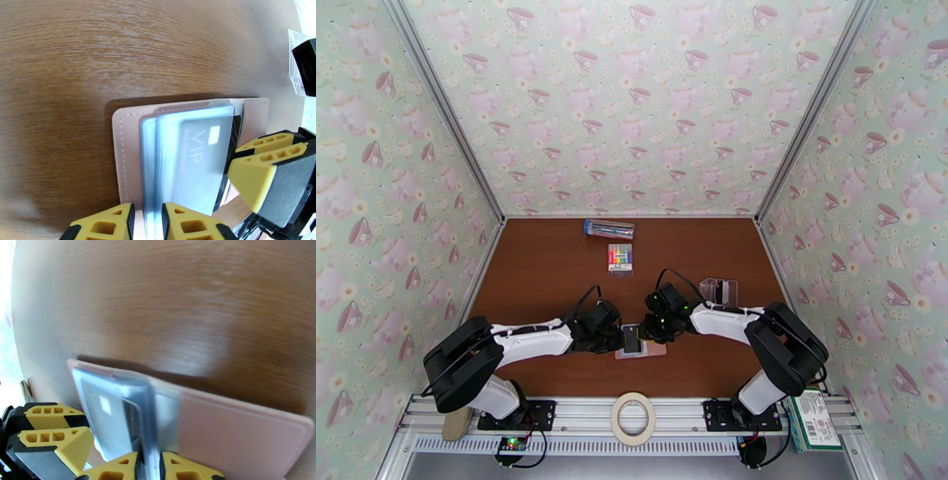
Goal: Put the credit cards into the card holder
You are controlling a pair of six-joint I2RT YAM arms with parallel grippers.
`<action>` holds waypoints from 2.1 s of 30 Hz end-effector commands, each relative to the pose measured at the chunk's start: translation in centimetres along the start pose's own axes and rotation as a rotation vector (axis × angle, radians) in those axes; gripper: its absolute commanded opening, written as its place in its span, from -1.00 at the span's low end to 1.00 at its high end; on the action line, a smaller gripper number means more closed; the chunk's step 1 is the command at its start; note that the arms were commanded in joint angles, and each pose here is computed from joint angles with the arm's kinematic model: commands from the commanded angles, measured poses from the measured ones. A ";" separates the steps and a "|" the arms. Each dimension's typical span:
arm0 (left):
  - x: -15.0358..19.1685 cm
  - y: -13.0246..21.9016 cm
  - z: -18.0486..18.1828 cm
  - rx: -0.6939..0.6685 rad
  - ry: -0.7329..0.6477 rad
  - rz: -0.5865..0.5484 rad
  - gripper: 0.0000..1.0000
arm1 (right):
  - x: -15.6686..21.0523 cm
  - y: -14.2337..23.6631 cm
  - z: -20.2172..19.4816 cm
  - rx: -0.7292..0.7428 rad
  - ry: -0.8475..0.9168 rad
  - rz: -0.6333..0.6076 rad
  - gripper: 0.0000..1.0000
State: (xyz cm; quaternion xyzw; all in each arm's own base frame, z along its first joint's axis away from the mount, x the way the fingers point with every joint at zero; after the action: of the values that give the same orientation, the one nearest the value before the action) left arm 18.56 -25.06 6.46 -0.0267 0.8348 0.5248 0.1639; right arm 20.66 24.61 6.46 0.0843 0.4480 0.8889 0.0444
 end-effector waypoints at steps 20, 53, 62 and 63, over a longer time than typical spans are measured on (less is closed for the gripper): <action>-0.4 0.8 0.2 -0.029 -0.014 -0.027 -0.44 | -0.3 1.1 1.4 0.063 0.048 -0.067 -0.42; -0.9 1.5 -0.4 -0.012 -0.022 -0.045 -0.40 | -0.3 -1.0 0.5 0.085 0.026 -0.007 -0.94; -1.3 1.7 -1.1 0.027 -0.030 -0.065 -0.22 | -0.2 -1.2 0.3 0.094 0.025 -0.003 -0.96; -1.3 1.7 -1.2 0.034 -0.031 -0.065 -0.22 | -0.2 -1.2 0.3 0.095 0.026 -0.002 -0.95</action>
State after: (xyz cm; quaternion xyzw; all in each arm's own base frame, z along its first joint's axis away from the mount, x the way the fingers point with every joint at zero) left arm 18.57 -24.56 7.58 -0.0361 0.8308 0.5267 0.1765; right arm 21.06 25.36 6.22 0.0749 0.4814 0.8722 0.0439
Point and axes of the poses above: each hand's point on the last joint's axis, 136 mm out from that joint toward the fingers, its own y axis back along the fingers, its own z axis along the line the jaws close on, x = y × z, the point moved 5 cm from there along y, back along the fingers, and after that the axes turned 15 degrees about -y, right-handed, at the moved point
